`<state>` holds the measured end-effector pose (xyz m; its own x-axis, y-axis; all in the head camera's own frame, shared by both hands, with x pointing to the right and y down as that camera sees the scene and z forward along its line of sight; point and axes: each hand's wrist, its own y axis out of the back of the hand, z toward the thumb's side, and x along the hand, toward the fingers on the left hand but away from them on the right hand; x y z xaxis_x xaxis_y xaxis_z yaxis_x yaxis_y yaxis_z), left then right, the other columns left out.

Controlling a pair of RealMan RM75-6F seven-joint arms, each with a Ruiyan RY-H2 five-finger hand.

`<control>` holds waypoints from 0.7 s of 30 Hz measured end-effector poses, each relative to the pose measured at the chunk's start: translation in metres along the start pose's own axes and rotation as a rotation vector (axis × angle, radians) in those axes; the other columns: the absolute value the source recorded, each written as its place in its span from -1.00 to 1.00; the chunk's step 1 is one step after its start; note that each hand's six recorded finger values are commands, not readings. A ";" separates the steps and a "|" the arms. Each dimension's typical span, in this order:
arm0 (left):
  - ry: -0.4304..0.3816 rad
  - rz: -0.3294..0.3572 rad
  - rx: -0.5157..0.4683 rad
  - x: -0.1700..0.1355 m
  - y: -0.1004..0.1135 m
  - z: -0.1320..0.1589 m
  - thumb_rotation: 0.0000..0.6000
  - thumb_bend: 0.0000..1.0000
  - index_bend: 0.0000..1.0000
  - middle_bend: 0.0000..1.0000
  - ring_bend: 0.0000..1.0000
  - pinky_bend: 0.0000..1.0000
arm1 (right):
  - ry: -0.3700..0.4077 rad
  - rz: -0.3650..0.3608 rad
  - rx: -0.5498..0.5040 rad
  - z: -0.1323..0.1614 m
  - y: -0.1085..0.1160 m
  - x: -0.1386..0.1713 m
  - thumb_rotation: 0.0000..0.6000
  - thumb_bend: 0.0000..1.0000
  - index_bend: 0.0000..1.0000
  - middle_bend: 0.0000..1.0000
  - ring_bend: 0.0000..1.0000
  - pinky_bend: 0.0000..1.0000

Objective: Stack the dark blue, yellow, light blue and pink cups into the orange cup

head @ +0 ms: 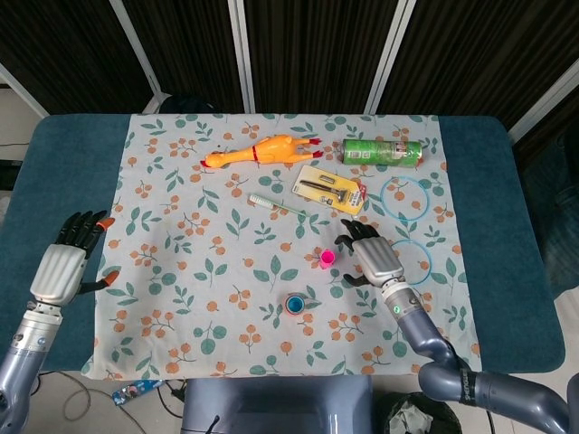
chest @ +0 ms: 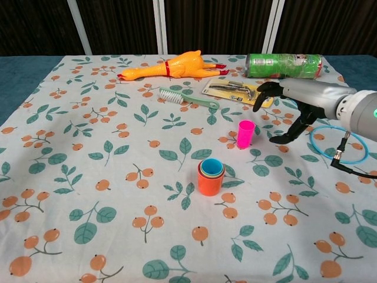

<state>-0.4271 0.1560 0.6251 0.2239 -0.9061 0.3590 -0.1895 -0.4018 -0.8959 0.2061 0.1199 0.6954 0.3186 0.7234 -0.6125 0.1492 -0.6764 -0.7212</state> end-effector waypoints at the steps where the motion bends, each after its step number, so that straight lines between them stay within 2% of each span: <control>1: 0.004 -0.001 -0.005 -0.001 -0.001 -0.002 1.00 -0.66 -0.73 -0.91 -1.00 -1.00 | -0.001 0.000 -0.003 0.001 0.000 -0.001 1.00 -0.36 -0.36 -0.91 -0.97 -0.78; 12: 0.102 0.011 0.011 -0.013 -0.008 -0.036 1.00 -0.66 -0.75 -0.95 -1.00 -1.00 | -0.004 0.012 -0.012 0.013 -0.004 -0.017 1.00 -0.36 -0.26 -0.92 -0.96 -0.78; 21: 0.181 0.023 0.099 -0.016 -0.003 -0.051 1.00 -0.66 -0.76 -0.98 -1.00 -1.00 | -0.001 0.025 -0.007 0.020 -0.005 -0.025 1.00 -0.36 -0.20 -0.92 -0.95 -0.78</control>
<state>-0.4786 0.1650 0.6359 0.0431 -0.9276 0.3711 -0.0955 -0.3736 -0.9227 0.1782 0.1077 0.7079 0.3210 0.7066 -0.6306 0.1484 -0.6951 -0.7034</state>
